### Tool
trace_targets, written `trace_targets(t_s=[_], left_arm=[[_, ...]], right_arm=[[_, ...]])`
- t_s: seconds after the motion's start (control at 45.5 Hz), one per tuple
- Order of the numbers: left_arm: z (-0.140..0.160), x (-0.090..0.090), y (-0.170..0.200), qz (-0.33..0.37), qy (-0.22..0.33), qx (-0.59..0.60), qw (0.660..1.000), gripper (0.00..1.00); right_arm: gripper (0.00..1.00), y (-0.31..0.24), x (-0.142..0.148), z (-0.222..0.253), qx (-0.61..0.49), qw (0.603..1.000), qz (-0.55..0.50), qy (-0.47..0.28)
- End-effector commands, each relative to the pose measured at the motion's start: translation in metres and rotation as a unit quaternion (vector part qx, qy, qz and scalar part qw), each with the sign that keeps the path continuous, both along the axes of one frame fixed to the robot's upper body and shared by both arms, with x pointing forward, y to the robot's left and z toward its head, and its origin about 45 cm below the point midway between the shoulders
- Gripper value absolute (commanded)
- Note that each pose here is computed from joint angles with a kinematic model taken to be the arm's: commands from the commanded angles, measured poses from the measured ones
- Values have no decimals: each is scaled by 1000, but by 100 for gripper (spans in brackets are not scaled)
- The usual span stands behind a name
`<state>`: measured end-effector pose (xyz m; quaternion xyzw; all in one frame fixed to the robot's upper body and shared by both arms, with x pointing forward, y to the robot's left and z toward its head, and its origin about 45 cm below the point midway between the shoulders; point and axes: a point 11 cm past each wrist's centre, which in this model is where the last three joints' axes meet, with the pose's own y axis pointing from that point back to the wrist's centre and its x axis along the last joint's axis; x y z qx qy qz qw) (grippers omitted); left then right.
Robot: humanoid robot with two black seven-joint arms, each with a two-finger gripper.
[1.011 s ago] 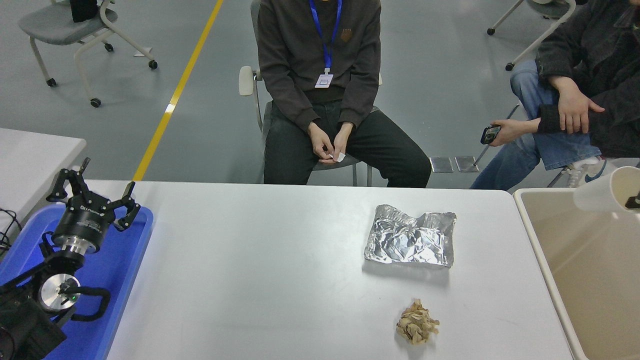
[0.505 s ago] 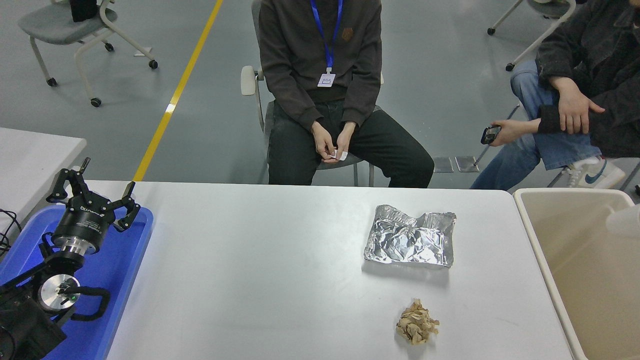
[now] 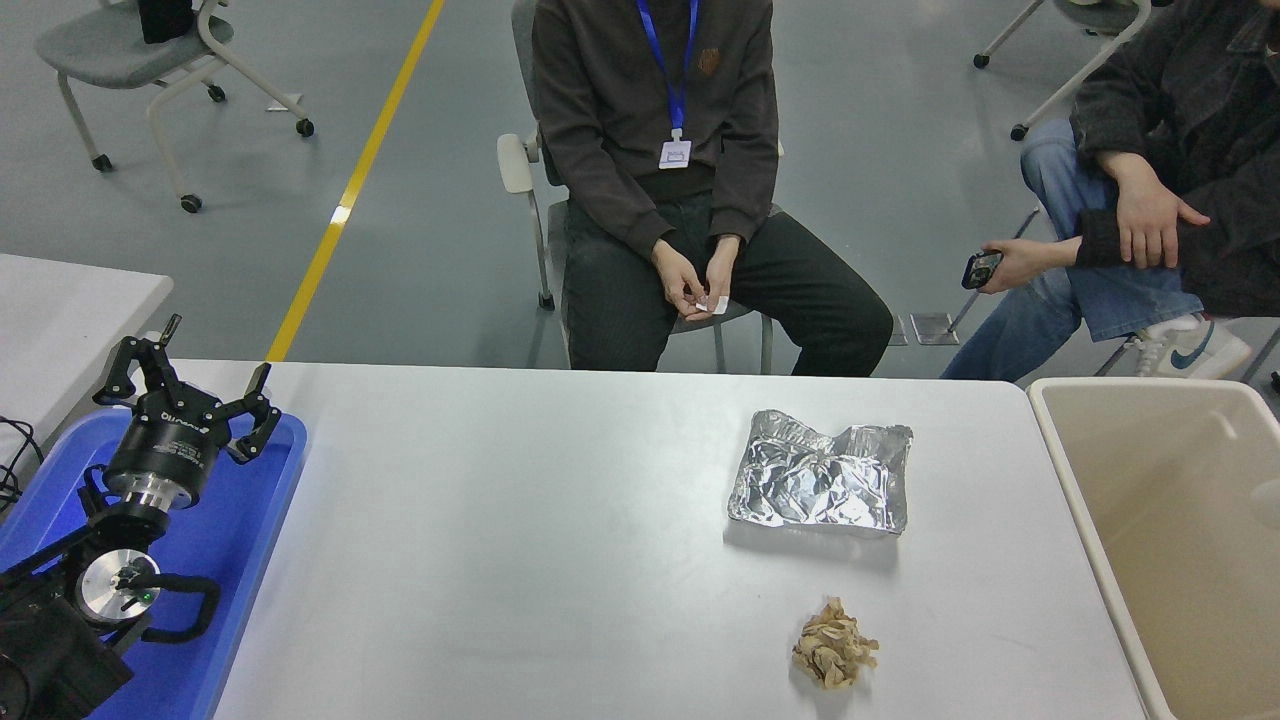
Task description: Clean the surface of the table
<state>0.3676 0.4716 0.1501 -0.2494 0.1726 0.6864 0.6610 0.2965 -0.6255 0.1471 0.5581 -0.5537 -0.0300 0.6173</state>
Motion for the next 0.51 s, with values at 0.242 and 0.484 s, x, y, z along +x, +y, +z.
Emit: trace_targets(t_s=[0.242, 0.484], left_arm=[[0, 0, 0, 0, 0, 0, 1000, 100], [0, 0, 0, 0, 0, 0, 1000, 100]], right_arm=[[0, 31, -5, -51, -32, 999, 1, -17], [0, 34, -2, -52, -44, 999, -8, -30]])
